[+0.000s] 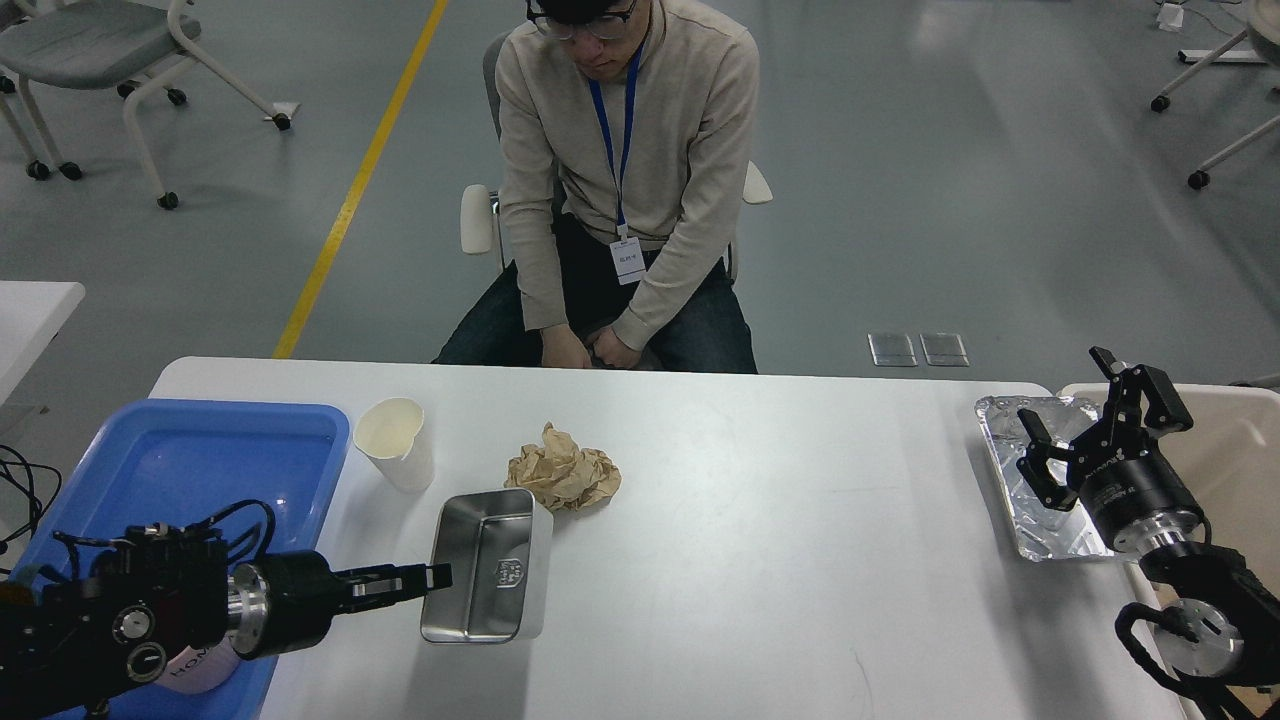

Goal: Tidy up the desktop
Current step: 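Lift the steel tray and set it into the blue tray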

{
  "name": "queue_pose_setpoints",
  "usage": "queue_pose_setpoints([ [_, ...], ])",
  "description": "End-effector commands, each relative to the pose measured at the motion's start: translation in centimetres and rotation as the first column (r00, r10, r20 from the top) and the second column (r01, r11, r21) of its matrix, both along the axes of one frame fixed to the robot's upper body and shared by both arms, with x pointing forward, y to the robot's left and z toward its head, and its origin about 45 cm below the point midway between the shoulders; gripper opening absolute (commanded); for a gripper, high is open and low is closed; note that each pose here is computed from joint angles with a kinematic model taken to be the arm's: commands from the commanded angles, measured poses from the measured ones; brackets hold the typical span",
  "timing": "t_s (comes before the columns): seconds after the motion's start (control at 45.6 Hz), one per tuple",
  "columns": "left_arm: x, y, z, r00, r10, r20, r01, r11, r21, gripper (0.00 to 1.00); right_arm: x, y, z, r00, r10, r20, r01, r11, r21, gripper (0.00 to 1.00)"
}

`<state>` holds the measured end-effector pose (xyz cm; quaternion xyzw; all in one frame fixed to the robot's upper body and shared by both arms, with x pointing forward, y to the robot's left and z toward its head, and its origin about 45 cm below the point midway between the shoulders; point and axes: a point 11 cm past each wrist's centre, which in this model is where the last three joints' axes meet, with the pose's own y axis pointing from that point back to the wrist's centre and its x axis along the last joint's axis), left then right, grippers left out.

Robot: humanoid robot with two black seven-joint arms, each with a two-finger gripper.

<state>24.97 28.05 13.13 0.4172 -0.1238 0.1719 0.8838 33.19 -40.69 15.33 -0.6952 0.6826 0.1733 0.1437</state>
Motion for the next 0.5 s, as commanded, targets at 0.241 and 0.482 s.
queue_pose_setpoints([
  [0.241,1.1,7.4,7.3,0.99,0.084,0.115,-0.096,0.991,0.099,0.0,0.1,0.7,-0.2,1.0,0.023,-0.009,-0.023,1.0,-0.01,1.0],
  [0.482,1.3,10.4,10.1,0.982,0.118,0.148,-0.138,0.982,0.132,0.0,0.2,0.9,-0.2,1.0,0.028,-0.009,-0.029,1.0,-0.011,1.0],
])
